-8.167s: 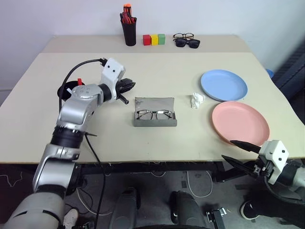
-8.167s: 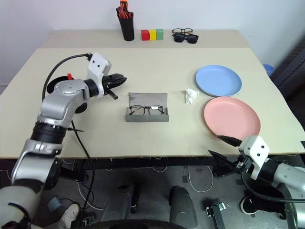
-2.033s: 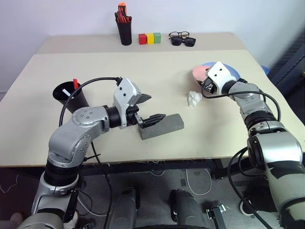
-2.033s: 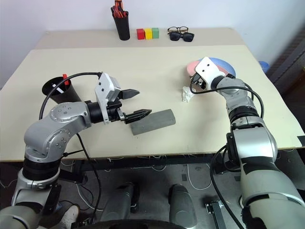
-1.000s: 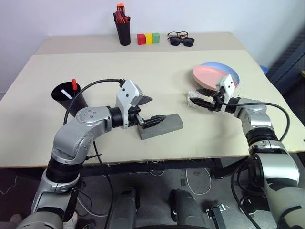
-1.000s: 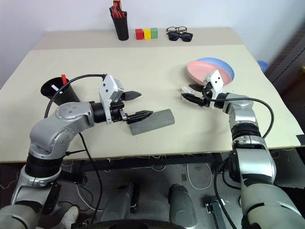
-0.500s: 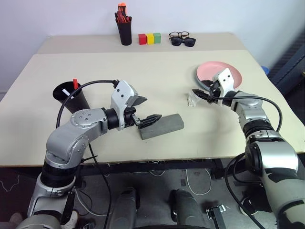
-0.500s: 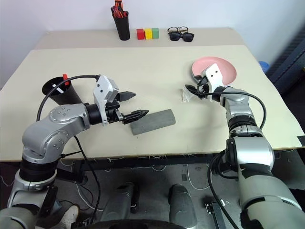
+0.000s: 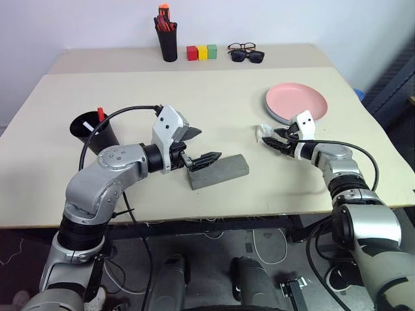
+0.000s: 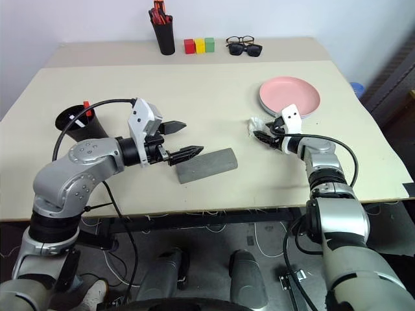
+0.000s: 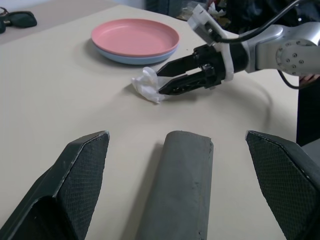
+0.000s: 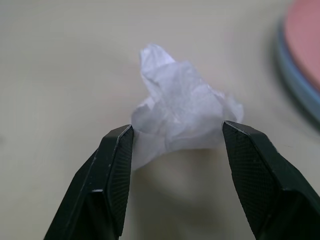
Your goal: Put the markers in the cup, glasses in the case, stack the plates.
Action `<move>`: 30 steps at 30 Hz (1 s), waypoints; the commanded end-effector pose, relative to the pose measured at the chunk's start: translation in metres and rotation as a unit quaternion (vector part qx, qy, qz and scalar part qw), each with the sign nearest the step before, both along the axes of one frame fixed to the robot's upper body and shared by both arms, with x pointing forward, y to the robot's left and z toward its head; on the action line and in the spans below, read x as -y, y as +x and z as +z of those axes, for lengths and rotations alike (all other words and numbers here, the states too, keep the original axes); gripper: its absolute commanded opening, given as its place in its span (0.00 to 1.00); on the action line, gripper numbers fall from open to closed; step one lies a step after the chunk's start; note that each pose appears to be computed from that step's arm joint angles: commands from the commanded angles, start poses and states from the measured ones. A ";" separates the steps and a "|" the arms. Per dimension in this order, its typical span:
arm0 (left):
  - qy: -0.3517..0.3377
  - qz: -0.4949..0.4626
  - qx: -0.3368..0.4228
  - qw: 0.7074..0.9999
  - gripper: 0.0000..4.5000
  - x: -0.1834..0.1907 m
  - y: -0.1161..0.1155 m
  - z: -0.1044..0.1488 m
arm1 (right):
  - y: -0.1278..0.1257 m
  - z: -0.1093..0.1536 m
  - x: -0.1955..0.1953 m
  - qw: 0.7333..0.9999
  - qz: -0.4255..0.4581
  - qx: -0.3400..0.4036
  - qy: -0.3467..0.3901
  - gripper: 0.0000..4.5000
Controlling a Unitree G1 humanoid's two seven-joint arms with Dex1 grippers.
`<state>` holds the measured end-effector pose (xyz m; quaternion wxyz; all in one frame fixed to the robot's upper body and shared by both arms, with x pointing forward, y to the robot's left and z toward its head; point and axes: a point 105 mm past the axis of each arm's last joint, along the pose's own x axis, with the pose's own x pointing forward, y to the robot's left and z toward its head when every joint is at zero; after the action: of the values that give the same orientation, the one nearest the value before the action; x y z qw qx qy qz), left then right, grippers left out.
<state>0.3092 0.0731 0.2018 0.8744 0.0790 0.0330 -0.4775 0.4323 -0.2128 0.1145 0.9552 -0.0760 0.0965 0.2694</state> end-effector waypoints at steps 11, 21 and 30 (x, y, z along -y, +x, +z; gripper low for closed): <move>-0.007 0.003 0.023 1.000 1.00 -0.003 -0.004 0.009 | 0.009 0.007 -0.009 0.999 -0.023 0.024 -0.006 0.02; -0.009 -0.012 0.018 1.000 1.00 0.000 -0.009 0.006 | 0.011 0.026 -0.007 0.997 -0.022 0.070 -0.002 0.01; -0.018 -0.096 0.011 0.995 1.00 0.009 -0.031 0.010 | 0.019 0.087 0.014 0.984 -0.063 0.168 -0.009 0.01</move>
<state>0.2846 0.0654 0.1999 0.8334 0.0645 0.0362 -0.5477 0.4484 -0.2202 0.1686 0.9714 -0.1098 -0.0082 0.2102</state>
